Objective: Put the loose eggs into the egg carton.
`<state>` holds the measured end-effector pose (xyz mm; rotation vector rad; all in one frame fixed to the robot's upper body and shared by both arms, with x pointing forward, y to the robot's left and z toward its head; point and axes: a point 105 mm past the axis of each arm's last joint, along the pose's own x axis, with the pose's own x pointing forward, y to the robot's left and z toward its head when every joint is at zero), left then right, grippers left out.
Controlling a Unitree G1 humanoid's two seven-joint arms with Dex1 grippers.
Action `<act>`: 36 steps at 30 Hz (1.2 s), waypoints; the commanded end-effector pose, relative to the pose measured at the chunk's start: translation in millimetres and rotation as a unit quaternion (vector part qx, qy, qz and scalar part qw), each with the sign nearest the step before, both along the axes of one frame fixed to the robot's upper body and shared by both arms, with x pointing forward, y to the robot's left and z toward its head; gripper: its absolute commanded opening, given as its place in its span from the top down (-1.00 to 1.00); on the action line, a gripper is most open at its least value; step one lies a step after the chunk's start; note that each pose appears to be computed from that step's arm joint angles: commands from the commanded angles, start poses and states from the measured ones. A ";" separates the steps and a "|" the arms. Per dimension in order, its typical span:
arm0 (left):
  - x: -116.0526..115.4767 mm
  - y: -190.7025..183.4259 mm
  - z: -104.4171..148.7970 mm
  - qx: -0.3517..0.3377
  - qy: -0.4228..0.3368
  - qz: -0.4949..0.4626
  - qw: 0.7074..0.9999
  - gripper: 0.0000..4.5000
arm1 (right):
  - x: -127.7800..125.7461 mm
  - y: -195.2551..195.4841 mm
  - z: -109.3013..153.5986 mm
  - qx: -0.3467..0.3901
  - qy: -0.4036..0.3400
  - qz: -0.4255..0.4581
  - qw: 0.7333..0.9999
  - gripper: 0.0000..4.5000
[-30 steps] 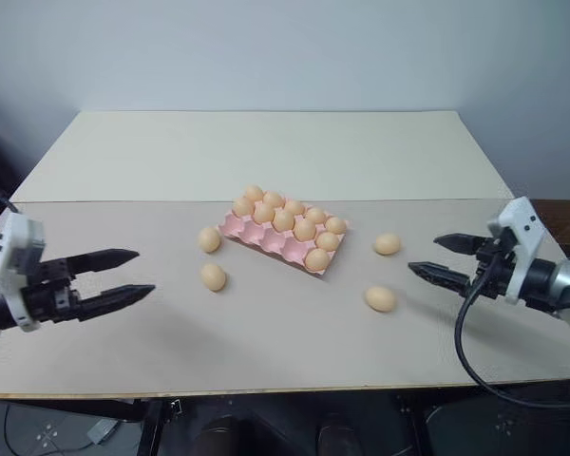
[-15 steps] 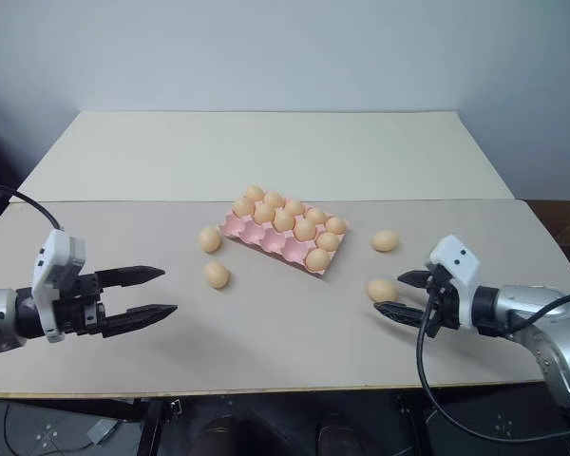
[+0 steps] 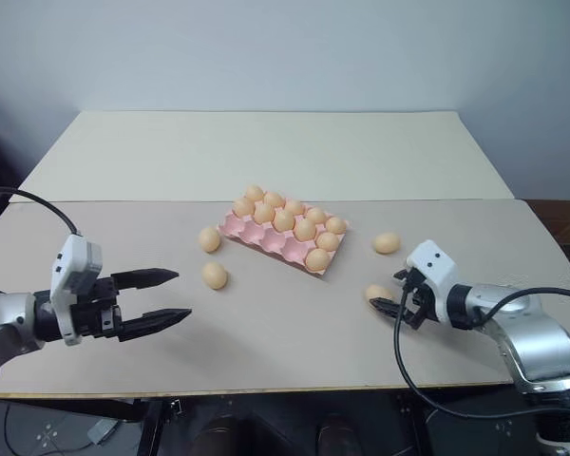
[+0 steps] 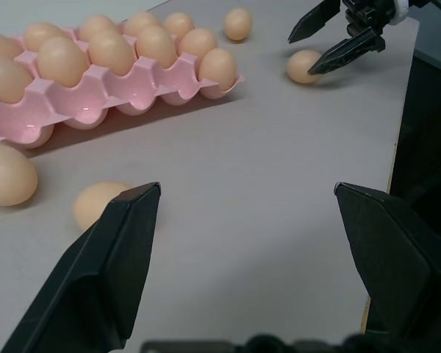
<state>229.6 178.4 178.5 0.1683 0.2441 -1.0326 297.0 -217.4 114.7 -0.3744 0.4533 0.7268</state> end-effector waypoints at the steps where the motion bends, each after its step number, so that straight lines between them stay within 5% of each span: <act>1: -2.0 -4.8 5.5 -0.001 -0.017 -0.010 1.000 -0.83 | 3.9 0.9 10.0 -0.006 -0.026 0.007 1.000 -1.00; 23: 1.4 -2.7 8.4 -0.006 -0.022 0.000 1.000 -0.83 | 8.4 -2.4 -10.8 -0.014 -0.007 -0.016 1.000 -1.00; 27: 1.8 -3.0 8.7 -0.007 -0.024 0.002 1.000 -0.85 | 11.2 -4.2 -11.9 -0.017 -0.011 -0.022 1.000 -0.61; 32: 2.4 -3.2 9.0 -0.009 -0.025 0.004 1.000 -0.85 | 14.7 -4.1 -9.4 -0.016 -0.022 -0.024 0.999 0.12; 36: 2.8 -2.3 9.2 -0.009 -0.026 0.007 1.000 -0.85 | 12.2 3.7 4.7 -0.004 -0.036 0.001 0.999 0.20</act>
